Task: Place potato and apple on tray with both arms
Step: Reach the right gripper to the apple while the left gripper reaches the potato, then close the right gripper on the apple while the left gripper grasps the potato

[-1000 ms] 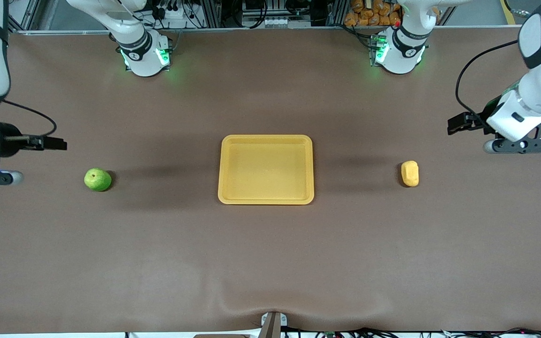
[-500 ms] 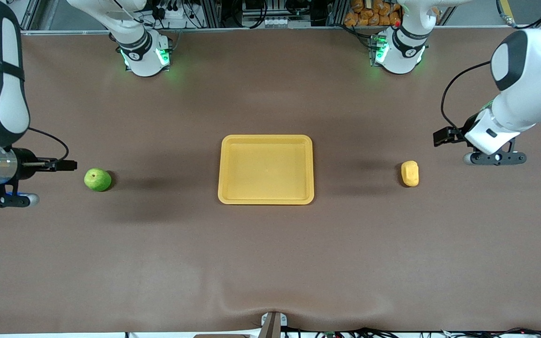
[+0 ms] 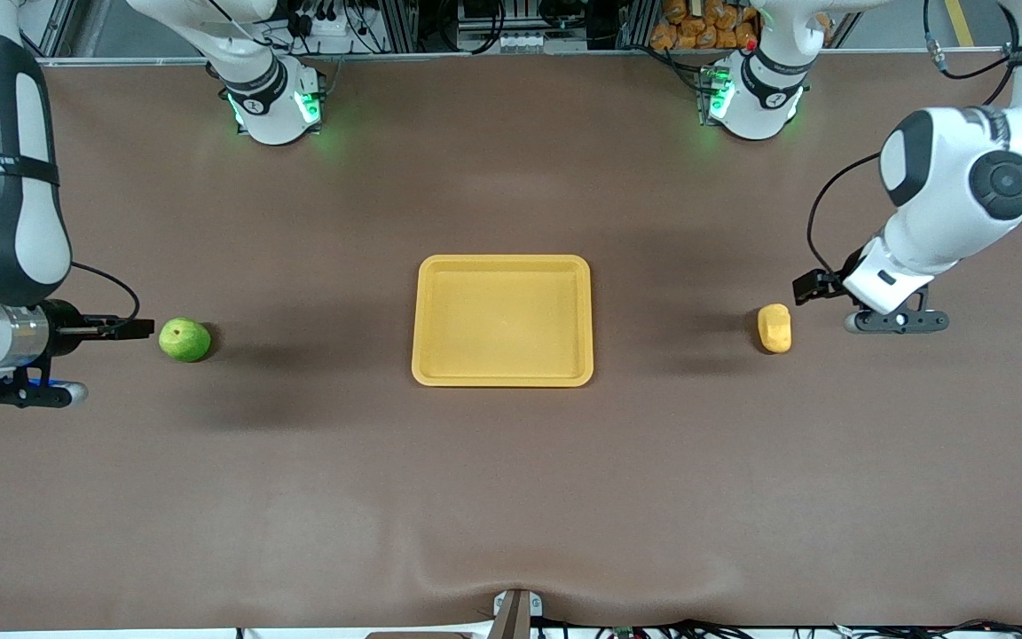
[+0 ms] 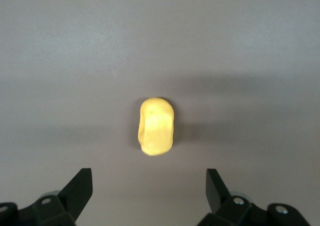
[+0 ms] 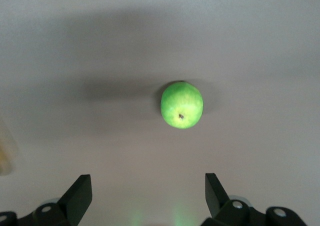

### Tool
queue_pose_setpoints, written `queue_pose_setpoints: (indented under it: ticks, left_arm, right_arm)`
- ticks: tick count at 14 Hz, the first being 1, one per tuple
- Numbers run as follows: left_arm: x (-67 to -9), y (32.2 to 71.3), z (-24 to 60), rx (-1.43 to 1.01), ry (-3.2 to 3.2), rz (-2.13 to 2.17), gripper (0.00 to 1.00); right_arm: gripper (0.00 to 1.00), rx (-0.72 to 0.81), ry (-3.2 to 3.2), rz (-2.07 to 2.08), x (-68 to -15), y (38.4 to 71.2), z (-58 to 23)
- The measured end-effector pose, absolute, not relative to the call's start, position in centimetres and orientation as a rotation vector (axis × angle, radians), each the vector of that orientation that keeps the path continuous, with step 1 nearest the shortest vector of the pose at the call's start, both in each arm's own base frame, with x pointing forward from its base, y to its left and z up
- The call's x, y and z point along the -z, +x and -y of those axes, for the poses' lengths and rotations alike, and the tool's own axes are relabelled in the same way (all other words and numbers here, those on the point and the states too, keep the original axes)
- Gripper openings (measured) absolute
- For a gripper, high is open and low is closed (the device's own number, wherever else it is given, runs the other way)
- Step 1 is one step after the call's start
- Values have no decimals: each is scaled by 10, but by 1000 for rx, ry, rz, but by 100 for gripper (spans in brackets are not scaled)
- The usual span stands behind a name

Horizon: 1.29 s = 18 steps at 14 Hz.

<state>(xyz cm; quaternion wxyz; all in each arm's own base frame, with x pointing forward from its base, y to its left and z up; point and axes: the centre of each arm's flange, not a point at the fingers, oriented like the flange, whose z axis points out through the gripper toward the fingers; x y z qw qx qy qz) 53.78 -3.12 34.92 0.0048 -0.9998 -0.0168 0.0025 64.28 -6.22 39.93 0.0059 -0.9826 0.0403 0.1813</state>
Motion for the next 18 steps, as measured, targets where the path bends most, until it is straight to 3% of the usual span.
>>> queue_pose_setpoints:
  ticks: [9, 16, 18]
  left_arm:
    - [-262, 546, 33, -69, -3143, 104, 100]
    - [-222, 547, 34, -79, -3151, 105, 89]
    - [-215, 547, 34, -81, -3152, 105, 76]
  right_arm:
    - [100, -557, -3090, -109, -314, 664, 65]
    - [100, -568, -3082, -96, -261, 638, 109]
    - [100, -574, -3079, -95, -250, 633, 108]
